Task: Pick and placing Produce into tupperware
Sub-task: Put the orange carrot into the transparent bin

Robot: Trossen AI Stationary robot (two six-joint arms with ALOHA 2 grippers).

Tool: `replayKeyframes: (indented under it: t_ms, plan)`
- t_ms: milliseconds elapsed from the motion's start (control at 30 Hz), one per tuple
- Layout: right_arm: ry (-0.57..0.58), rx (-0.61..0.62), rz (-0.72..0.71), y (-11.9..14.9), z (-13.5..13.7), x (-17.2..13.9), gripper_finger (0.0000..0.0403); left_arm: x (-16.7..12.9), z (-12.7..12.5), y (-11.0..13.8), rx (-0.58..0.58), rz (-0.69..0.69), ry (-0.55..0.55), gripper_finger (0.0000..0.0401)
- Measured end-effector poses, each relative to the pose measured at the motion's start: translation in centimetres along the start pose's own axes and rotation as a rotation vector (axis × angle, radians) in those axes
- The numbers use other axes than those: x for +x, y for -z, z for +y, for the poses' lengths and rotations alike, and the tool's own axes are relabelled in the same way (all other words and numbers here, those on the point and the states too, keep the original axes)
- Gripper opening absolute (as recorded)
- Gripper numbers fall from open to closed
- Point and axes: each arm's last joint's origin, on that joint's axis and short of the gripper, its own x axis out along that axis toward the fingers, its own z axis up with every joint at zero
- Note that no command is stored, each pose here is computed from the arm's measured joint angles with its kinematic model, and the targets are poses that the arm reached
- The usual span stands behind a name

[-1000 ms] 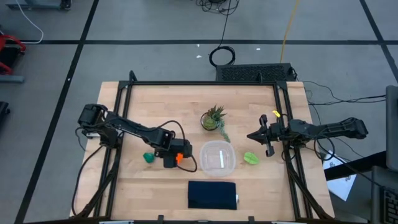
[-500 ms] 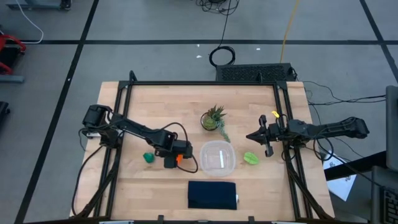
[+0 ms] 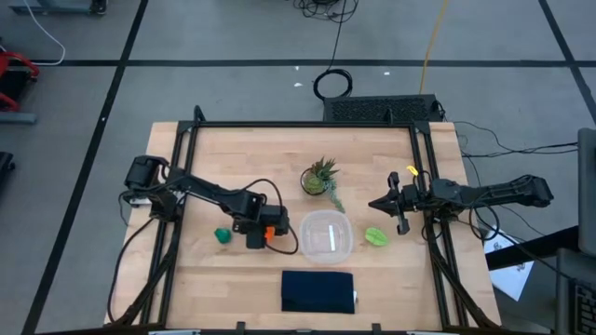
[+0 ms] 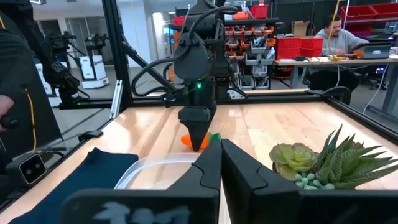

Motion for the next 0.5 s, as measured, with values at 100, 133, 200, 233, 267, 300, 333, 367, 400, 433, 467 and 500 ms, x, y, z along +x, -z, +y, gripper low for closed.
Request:
replayKeyframes:
  t_ms: [100, 133, 200, 233, 267, 300, 333, 367, 400, 433, 467, 500]
  plan:
    - [0.0, 0.0, 0.0, 0.0, 0.0, 0.0, 0.0, 0.47, -0.06, 0.1, -0.011, -0.007, 0.022, 0.0378]
    - [0.0, 0.0, 0.001, 0.01, 0.0, 0.0, 0.0, 0.58, -0.08, 0.1, -0.013, -0.007, 0.026, 0.0378]
    - [0.0, 0.0, 0.002, 0.02, 0.0, 0.01, 0.0, 0.66, -0.09, 0.1, -0.016, -0.017, 0.03, 0.0378]
    - [0.0, 0.0, 0.003, 0.02, 0.0, 0.01, 0.0, 0.68, -0.1, 0.1, -0.012, -0.022, 0.032, 0.0378]
    - [0.0, 0.0, 0.002, 0.02, 0.0, 0.01, 0.0, 0.68, -0.1, 0.1, -0.008, -0.025, 0.032, 0.0378]
    - [0.0, 0.0, 0.002, 0.02, 0.0, 0.01, 0.0, 0.7, -0.11, 0.09, -0.008, -0.028, 0.033, 0.0378]
    - [0.0, 0.0, 0.003, 0.02, 0.0, 0.01, 0.0, 0.7, -0.12, 0.08, -0.008, -0.03, 0.034, 0.0378]
    - [0.0, 0.0, 0.003, 0.02, 0.0, 0.01, 0.0, 0.71, -0.13, 0.08, -0.008, -0.033, 0.035, 0.0378]
    - [0.0, 0.0, 0.002, 0.02, 0.0, 0.01, 0.0, 0.71, -0.16, 0.07, -0.007, -0.036, 0.037, 0.0378]
    - [0.0, 0.0, 0.003, 0.02, 0.0, 0.01, 0.0, 0.71, -0.2, 0.05, -0.002, -0.042, 0.042, 0.0378]
    - [0.0, -0.001, 0.003, 0.02, 0.0, 0.01, 0.0, 0.72, -0.22, 0.04, 0.0, -0.048, 0.044, 0.0378]
    - [0.0, -0.003, 0.003, 0.02, 0.0, 0.01, 0.0, 0.73, -0.23, 0.03, 0.003, -0.052, 0.045, 0.0378]
